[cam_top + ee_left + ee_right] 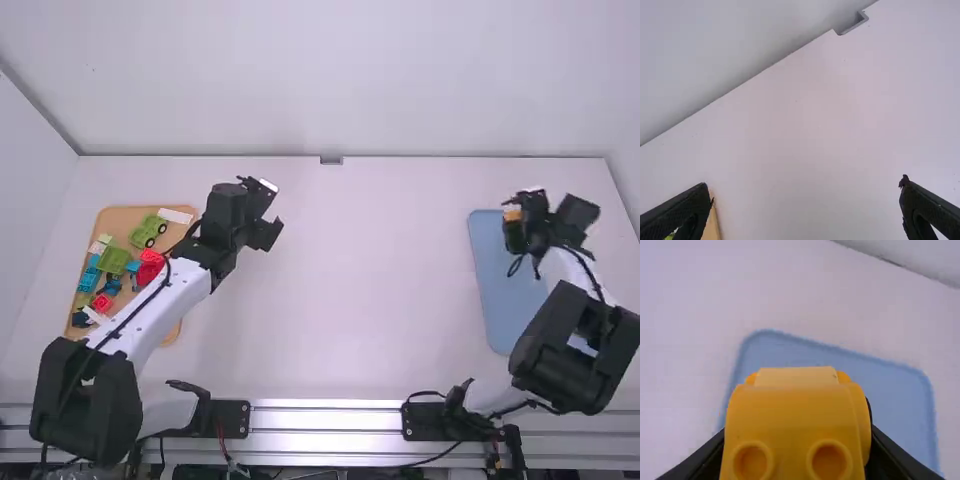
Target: Assemble lego blocks to make yellow taxi
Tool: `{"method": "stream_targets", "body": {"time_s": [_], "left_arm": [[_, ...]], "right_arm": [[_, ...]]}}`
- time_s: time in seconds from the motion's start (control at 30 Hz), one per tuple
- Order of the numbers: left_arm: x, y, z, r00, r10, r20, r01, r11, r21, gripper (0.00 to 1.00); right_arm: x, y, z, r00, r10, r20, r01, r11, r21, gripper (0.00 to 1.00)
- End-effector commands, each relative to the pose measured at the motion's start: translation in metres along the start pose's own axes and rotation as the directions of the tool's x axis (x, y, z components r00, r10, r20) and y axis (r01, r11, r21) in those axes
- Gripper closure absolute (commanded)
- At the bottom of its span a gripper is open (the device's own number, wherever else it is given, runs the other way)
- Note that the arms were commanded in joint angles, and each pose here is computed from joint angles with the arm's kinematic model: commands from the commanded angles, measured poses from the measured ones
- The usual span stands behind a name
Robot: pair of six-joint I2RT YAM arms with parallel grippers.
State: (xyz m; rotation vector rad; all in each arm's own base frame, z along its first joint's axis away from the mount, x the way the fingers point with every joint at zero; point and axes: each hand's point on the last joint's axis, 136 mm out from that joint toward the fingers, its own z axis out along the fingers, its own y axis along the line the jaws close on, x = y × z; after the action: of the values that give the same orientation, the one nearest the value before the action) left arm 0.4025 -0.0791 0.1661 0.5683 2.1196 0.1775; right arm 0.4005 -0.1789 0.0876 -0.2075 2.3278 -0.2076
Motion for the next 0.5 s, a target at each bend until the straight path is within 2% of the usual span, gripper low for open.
{"method": "stream_targets", "body": {"time_s": [0.0, 0.03, 0.07, 0.1, 0.13, 0.3, 0.37, 0.4, 0.47], "left_arm": [[0.006, 0.001, 0.008, 1.000, 0.007, -0.021, -0.007, 1.000, -0.008, 0.01], [0.006, 0.001, 0.009, 1.000, 0.007, -0.021, -0.007, 1.000, -0.008, 0.01], [0.006, 0.000, 0.012, 1.000, 0.007, -0.018, -0.007, 1.000, -0.008, 0.01], [0.006, 0.000, 0.012, 1.000, 0.007, -0.018, -0.007, 1.000, -0.008, 0.01], [0.007, 0.000, 0.015, 1.000, 0.007, -0.023, -0.008, 1.000, -0.007, 0.01], [0.006, 0.000, 0.016, 1.000, 0.007, -0.019, -0.007, 1.000, -0.008, 0.01], [0.006, 0.000, 0.016, 1.000, 0.001, -0.016, -0.001, 1.000, -0.009, 0.01], [0.005, 0.000, 0.016, 1.000, -0.009, -0.014, 0.009, 1.000, -0.010, 0.01], [0.005, 0.000, 0.016, 1.000, -0.012, -0.012, 0.012, 1.000, -0.010, 0.01]], "right_arm": [[0.038, 0.015, 0.016, 0.971, 0.237, -0.026, -0.239, 0.966, -0.096, 0.55], [0.042, 0.013, 0.018, 0.967, 0.253, -0.031, -0.254, 0.963, -0.089, 0.54], [0.058, 0.004, 0.027, 0.952, 0.302, -0.049, -0.305, 0.951, -0.061, 0.56], [0.061, 0.003, 0.029, 0.949, 0.311, -0.052, -0.314, 0.948, -0.057, 0.56], [0.075, -0.001, 0.038, 0.934, 0.351, -0.074, -0.354, 0.935, -0.037, 0.56], [0.097, -0.001, 0.045, 0.917, 0.370, -0.146, -0.371, 0.928, 0.019, 0.54], [0.102, -0.003, 0.045, 0.908, 0.382, -0.173, -0.376, 0.924, 0.069, 0.44], [0.104, -0.005, 0.045, 0.906, 0.380, -0.185, -0.369, 0.925, 0.091, 0.33], [0.107, -0.008, 0.045, 0.898, 0.385, -0.213, -0.359, 0.921, 0.152, 0.00]]}}
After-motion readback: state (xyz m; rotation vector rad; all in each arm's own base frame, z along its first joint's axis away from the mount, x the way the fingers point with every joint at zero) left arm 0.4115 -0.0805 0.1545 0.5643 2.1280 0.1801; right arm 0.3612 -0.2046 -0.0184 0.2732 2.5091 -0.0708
